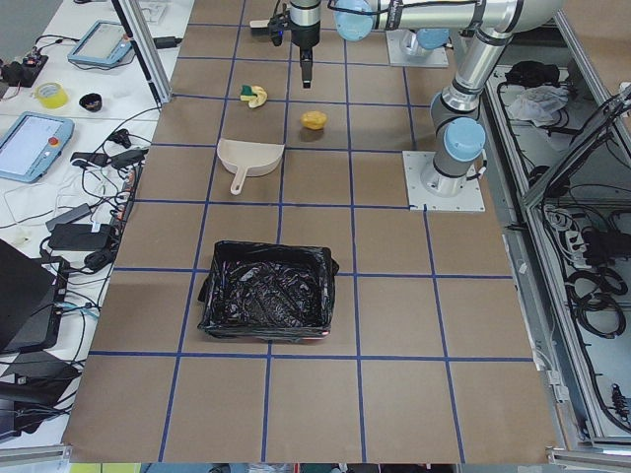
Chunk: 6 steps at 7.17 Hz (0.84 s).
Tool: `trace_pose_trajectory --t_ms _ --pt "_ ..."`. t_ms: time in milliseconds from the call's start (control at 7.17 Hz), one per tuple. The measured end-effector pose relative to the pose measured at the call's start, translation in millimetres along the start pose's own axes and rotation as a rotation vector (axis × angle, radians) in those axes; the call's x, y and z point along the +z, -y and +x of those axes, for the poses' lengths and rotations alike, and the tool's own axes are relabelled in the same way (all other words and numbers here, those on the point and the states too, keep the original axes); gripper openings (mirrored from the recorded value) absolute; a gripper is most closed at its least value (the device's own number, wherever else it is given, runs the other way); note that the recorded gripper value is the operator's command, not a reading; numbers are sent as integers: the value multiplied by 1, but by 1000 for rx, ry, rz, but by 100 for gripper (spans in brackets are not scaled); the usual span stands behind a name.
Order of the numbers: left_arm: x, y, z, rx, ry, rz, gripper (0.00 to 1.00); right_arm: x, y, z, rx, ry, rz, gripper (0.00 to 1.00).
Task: Sweep and dump trash into bin
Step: 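Lift the white dustpan with the left gripper and pull it back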
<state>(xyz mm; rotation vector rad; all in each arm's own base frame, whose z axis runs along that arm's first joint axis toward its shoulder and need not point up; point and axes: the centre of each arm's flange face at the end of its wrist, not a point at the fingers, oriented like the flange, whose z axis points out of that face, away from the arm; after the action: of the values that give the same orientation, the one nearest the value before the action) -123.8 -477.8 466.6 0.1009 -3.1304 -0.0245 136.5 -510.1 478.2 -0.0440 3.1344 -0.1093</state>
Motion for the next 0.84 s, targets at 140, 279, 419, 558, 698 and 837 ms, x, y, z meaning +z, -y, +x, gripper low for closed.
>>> trace_pose_trajectory --t_ms 140,279,419,558,698,837 --pt "3 7 -8 -28 0 3 100 1 0 0 -1 0 -3 100" --pt "5 18 -18 -80 -3 27 100 2 0 1 -1 -4 -4 100" --pt "8 31 -27 -144 -11 65 100 1 0 1 0 -7 -3 100" --pt "13 42 -32 -206 -17 96 100 1 0 2 -1 -8 -3 100" --pt "20 51 -39 -296 -23 107 100 2 0 2 -1 -8 -3 100" --pt "27 58 -50 -404 -32 102 100 2 1 2 -3 -7 -2 100"
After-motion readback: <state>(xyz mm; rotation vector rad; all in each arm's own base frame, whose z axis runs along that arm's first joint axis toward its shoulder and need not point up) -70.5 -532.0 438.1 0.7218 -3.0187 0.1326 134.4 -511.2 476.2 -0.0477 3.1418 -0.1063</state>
